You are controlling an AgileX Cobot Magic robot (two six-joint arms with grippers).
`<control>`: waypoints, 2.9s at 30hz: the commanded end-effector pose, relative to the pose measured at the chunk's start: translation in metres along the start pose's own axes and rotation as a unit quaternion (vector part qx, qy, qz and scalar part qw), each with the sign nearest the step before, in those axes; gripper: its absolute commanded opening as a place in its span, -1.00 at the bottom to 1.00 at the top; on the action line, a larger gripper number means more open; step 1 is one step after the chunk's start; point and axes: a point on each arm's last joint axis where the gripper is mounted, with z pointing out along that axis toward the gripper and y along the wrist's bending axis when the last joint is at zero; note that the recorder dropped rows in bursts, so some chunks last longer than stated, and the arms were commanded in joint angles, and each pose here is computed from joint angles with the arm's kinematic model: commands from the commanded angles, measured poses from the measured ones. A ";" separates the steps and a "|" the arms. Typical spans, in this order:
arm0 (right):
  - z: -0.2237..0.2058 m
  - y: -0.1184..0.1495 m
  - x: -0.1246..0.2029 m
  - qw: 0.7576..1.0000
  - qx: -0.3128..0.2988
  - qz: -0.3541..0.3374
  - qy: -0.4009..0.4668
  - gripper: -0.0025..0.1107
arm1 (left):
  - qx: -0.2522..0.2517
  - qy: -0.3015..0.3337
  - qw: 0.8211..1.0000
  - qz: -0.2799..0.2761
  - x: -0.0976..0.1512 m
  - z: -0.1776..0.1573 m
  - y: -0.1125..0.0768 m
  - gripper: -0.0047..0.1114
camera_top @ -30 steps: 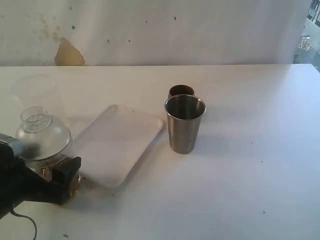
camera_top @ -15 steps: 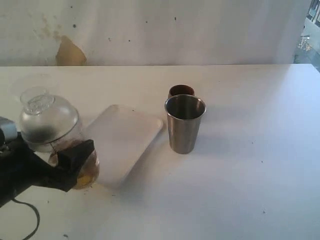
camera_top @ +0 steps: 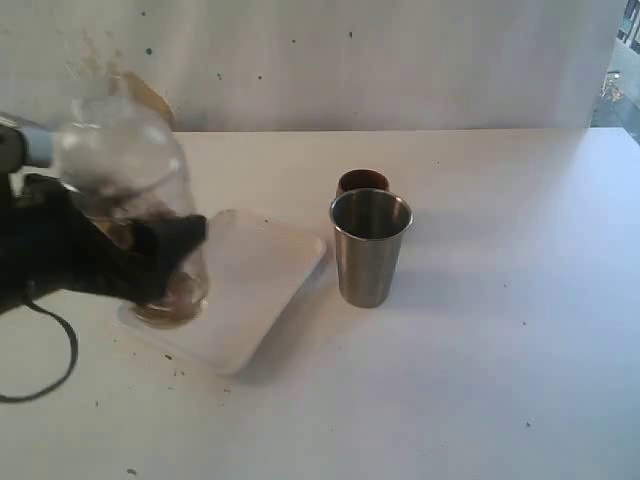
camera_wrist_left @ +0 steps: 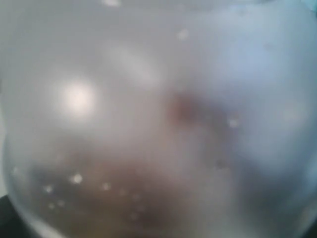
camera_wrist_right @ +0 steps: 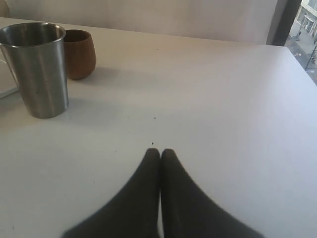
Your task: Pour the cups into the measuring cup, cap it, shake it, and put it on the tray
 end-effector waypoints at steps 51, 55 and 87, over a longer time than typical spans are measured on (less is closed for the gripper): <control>0.000 0.000 0.001 1.000 0.001 0.002 -0.002 -0.96 | 0.001 -0.060 0.996 0.058 -0.026 -0.039 -0.006 -0.92; 0.000 0.000 0.001 1.000 0.000 0.001 -0.002 -0.96 | -0.089 -0.033 0.995 -0.016 -0.020 -0.037 0.023 -0.92; 0.000 0.000 0.001 1.000 0.000 0.016 -0.001 -0.96 | -0.368 -0.001 0.930 0.011 -0.023 -0.089 0.129 -0.92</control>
